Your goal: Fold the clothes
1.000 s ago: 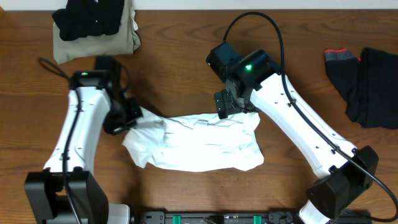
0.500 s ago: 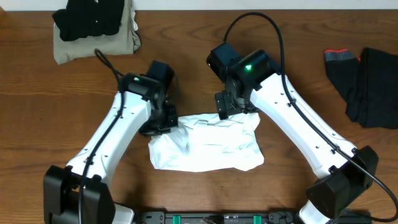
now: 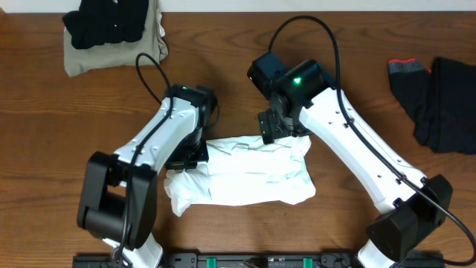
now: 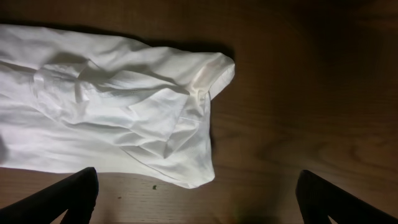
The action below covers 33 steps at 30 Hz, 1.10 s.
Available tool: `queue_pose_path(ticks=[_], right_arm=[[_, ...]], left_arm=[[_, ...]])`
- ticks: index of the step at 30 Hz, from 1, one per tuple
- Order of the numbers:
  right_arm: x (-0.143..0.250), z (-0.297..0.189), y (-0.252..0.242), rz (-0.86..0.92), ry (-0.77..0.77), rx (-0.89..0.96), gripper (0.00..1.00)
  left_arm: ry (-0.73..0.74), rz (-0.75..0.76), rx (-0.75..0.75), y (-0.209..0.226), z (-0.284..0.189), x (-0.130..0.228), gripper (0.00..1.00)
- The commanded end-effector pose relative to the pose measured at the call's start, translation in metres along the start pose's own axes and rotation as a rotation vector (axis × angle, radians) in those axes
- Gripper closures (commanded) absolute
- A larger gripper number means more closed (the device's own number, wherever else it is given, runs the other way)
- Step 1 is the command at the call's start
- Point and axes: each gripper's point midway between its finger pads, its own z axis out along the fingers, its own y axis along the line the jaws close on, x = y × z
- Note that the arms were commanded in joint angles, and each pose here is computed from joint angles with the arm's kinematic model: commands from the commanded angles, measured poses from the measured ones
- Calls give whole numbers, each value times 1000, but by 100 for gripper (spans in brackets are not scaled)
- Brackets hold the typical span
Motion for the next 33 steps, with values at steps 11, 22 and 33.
queue_pose_path(ticks=[11, 22, 33], right_arm=[[-7, 2, -1, 20, -22, 8, 1], [-7, 2, -1, 21, -22, 8, 1], [-7, 2, -1, 21, -23, 8, 1]], left_arm=[[8, -11, 39, -22, 5, 1, 94], [-50, 92, 56, -57, 1, 12, 94], [-32, 198, 198, -108, -4, 35, 94]])
